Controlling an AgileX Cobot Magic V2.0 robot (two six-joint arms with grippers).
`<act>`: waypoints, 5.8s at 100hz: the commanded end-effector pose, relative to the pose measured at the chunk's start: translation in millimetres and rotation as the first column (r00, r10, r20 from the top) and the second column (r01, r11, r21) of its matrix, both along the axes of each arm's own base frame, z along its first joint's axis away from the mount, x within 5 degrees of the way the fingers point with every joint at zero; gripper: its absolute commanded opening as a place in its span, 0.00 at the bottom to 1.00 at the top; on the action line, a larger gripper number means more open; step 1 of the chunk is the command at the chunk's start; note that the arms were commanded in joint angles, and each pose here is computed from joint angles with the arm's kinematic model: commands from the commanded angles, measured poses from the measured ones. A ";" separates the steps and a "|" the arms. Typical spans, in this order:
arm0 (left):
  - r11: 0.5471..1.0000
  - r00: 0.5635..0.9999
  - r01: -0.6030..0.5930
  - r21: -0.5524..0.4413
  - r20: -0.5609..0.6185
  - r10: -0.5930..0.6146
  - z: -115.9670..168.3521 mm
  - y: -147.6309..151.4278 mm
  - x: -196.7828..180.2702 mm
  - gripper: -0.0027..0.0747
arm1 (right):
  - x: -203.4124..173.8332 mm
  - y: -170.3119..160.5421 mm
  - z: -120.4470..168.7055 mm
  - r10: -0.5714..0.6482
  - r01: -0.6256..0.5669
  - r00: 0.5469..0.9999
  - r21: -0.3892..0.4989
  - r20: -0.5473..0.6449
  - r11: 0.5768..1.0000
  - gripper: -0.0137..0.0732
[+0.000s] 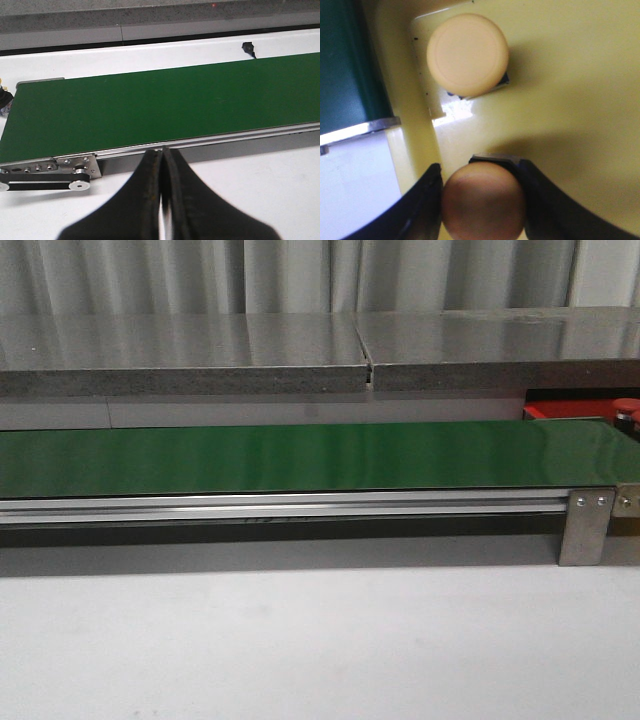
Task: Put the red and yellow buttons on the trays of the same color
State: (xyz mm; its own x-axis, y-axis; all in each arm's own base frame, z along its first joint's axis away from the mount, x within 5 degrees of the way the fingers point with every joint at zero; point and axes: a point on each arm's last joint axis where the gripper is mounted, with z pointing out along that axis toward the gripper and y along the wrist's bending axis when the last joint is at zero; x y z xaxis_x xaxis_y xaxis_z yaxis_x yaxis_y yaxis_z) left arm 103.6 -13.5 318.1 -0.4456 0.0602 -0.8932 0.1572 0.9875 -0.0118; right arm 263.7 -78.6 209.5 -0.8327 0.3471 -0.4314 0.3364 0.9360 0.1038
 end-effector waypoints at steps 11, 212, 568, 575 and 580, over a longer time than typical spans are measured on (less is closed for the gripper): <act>1.000 0.996 -0.003 -0.023 0.085 0.005 14.1 -0.8 2.6 0.01 | 7.4 -4.7 7.6 -0.023 0.024 0.997 -0.012 0.068 1.000 0.44; 1.000 0.996 -0.003 -0.025 0.086 0.005 14.2 -0.8 2.7 0.01 | -104.6 110.8 148.6 0.499 -0.415 0.675 -0.280 0.544 0.866 0.08; 0.630 0.575 -0.770 -0.102 -0.540 0.615 -90.1 276.5 253.7 0.64 | -174.9 99.3 133.5 0.495 -0.395 0.620 -0.303 0.609 0.867 0.08; 0.629 0.575 -0.770 -0.102 -0.539 0.616 -92.5 278.4 256.2 0.63 | -174.9 99.3 133.5 0.495 -0.395 0.620 -0.303 0.609 0.867 0.08; 0.630 0.575 -0.770 -0.102 -0.540 0.615 -92.8 279.2 257.3 0.61 | -174.9 99.3 133.5 0.495 -0.395 0.620 -0.303 0.609 0.867 0.08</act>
State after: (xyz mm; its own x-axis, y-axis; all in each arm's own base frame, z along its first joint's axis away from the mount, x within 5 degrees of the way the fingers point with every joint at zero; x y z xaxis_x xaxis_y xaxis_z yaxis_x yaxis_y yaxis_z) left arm 356.3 261.3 192.7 -0.6137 -0.6748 -0.4100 -0.6769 0.7169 -0.1669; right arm 86.6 21.2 329.4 -0.4414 -0.0974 -0.8920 -0.2380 0.9712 0.0117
